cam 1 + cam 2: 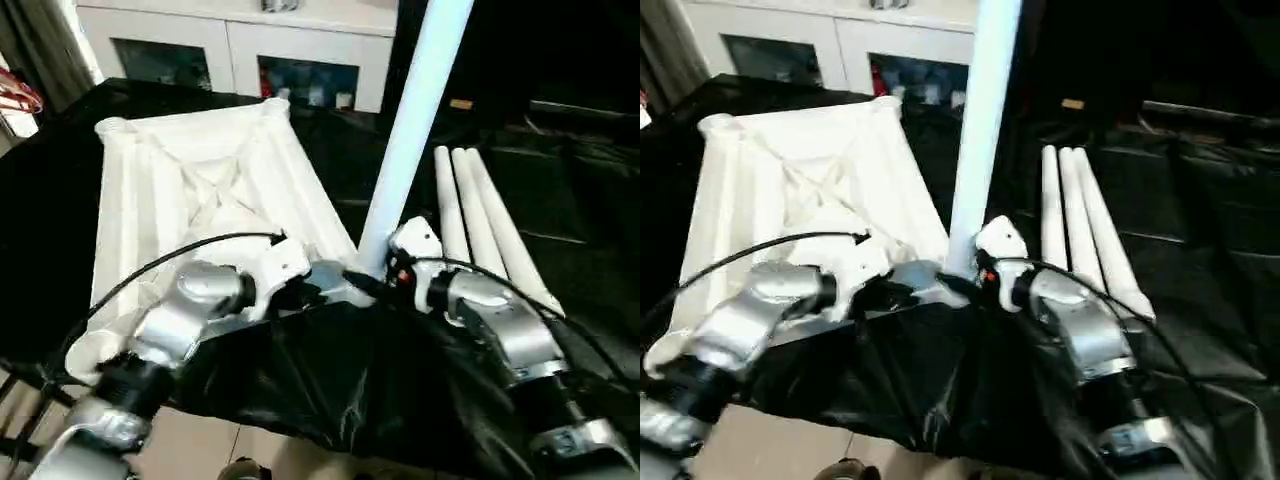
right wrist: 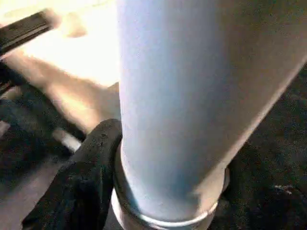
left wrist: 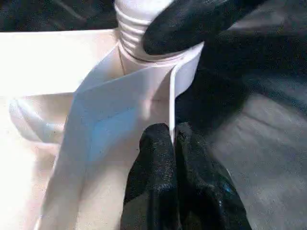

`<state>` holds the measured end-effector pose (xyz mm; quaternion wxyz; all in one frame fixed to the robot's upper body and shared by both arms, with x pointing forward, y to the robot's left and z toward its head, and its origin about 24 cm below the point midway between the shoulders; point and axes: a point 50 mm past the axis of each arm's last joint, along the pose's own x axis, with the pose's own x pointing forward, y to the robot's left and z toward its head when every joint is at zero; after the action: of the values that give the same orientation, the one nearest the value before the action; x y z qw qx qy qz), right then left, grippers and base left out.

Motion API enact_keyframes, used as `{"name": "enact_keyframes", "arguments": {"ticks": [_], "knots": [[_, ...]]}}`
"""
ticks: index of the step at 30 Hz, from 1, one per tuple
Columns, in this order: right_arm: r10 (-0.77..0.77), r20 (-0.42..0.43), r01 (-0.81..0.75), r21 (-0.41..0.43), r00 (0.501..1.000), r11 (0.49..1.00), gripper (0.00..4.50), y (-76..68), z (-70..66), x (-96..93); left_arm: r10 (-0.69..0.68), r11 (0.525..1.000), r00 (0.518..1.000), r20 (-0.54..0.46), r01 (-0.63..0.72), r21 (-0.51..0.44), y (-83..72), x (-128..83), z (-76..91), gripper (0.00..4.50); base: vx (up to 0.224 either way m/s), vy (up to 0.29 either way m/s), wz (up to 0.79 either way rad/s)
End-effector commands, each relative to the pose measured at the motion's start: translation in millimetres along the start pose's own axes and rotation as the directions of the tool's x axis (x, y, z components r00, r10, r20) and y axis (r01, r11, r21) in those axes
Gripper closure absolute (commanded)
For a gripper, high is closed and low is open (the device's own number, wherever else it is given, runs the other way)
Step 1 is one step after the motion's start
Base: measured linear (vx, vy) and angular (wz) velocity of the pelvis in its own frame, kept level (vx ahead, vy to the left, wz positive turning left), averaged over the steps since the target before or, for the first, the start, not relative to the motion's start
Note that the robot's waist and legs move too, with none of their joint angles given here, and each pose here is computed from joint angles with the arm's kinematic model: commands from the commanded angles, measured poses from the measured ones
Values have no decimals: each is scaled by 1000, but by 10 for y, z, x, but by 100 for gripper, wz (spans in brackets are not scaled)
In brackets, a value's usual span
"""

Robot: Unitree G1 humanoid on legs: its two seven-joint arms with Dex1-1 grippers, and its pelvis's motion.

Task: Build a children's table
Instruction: Rotate leg to tighten

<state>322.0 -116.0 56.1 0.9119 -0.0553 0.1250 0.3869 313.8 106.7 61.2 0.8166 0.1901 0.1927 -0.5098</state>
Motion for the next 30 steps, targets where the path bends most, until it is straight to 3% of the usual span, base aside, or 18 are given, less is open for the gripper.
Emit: {"name": "enact_keyframes", "arguments": {"ticks": [1, 7, 11, 12, 15, 18, 22, 30], "knots": [[-138, -72, 145, 103, 988, 984, 178, 9, -179, 151, 169, 985, 985, 38, -168, -35, 128, 102, 219, 450, 0, 0, 0], [-313, -121, 330, 164, 942, 930, 178, 79, -147, 459, 287, 954, 957, 37, -281, -106, 118, 286, 379, 450, 0, 0, 0], [-328, -97, 342, 198, 939, 919, 178, 161, -27, 631, 290, 955, 956, 46, -286, -74, 65, 374, 435, 450, 0, 0, 0], [-324, -93, 336, 204, 942, 919, 122, 168, -14, 646, 288, 956, 957, 46, -284, -71, 61, 378, 435, 450, 0, 0, 0], [-304, -70, 312, 214, 950, 926, 97, 174, 30, 678, 258, 966, 964, 60, -257, -37, 36, 356, 427, 450, 0, 0, 0], [-299, -57, 305, 188, 952, 934, 68, 156, 44, 671, 234, 972, 969, 74, -234, -18, 21, 328, 421, 450, 0, 0, 0], [-264, -10, 263, 134, 965, 956, 68, 85, 96, 601, 176, 984, 981, 83, -177, 6, -4, 264, 374, 450, 0, 0, 0], [-89, -9, 89, 3, 996, 996, 68, -45, 72, 299, 59, 998, 994, 93, -62, 30, -11, 123, 269, 450, 0, 0, 0]]}}
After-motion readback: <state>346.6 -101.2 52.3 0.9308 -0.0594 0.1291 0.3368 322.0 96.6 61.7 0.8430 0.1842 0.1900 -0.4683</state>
